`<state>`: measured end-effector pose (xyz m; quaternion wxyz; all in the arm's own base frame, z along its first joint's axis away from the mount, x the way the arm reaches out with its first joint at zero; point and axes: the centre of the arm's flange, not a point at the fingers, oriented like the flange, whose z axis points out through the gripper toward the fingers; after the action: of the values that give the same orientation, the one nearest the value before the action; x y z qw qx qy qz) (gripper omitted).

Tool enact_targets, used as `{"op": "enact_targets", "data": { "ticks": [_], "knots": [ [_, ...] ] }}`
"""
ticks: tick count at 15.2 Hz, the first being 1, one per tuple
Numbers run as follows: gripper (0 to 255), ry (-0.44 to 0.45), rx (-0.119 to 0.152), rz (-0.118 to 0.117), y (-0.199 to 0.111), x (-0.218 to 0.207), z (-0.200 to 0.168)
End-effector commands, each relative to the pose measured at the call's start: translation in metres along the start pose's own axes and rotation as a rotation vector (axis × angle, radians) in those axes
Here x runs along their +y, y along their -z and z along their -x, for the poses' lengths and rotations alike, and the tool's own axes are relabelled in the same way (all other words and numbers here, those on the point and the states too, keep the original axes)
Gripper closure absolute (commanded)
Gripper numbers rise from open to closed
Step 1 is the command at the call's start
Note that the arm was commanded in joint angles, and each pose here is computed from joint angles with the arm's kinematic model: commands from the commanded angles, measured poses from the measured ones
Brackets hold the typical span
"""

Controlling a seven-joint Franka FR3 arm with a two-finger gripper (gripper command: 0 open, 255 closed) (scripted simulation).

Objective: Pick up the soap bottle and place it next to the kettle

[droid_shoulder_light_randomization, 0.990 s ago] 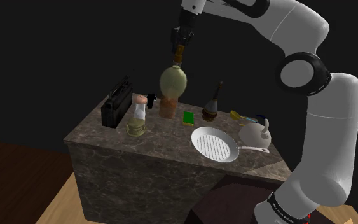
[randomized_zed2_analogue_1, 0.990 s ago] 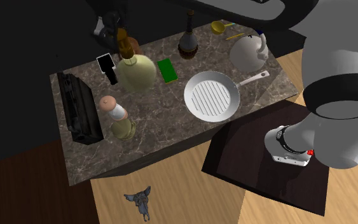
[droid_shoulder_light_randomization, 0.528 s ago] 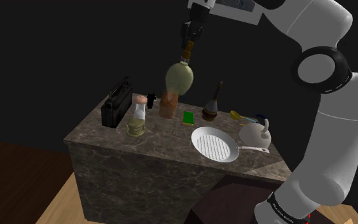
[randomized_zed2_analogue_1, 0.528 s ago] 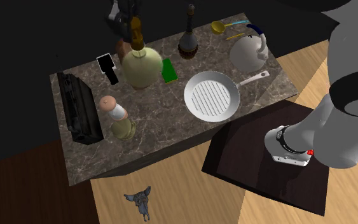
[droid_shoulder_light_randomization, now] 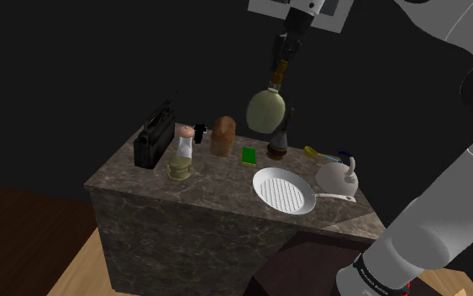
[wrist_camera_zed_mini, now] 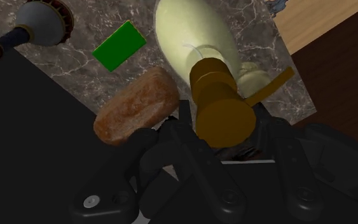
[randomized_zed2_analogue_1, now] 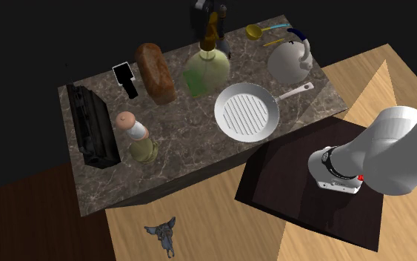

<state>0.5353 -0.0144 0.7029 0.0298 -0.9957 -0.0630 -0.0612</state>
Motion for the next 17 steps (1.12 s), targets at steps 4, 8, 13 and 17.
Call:
{"op": "enact_targets", "data": {
  "ticks": [4,8,13,17],
  "knots": [
    [255,0.001,0.001,0.000,0.015,0.025,0.058],
    [255,0.001,0.001,0.000,0.028,0.045,0.105],
    [255,0.001,0.001,0.000,0.045,0.071,0.163],
    [255,0.001,0.001,0.000,0.058,0.091,0.210]
  ]
}}
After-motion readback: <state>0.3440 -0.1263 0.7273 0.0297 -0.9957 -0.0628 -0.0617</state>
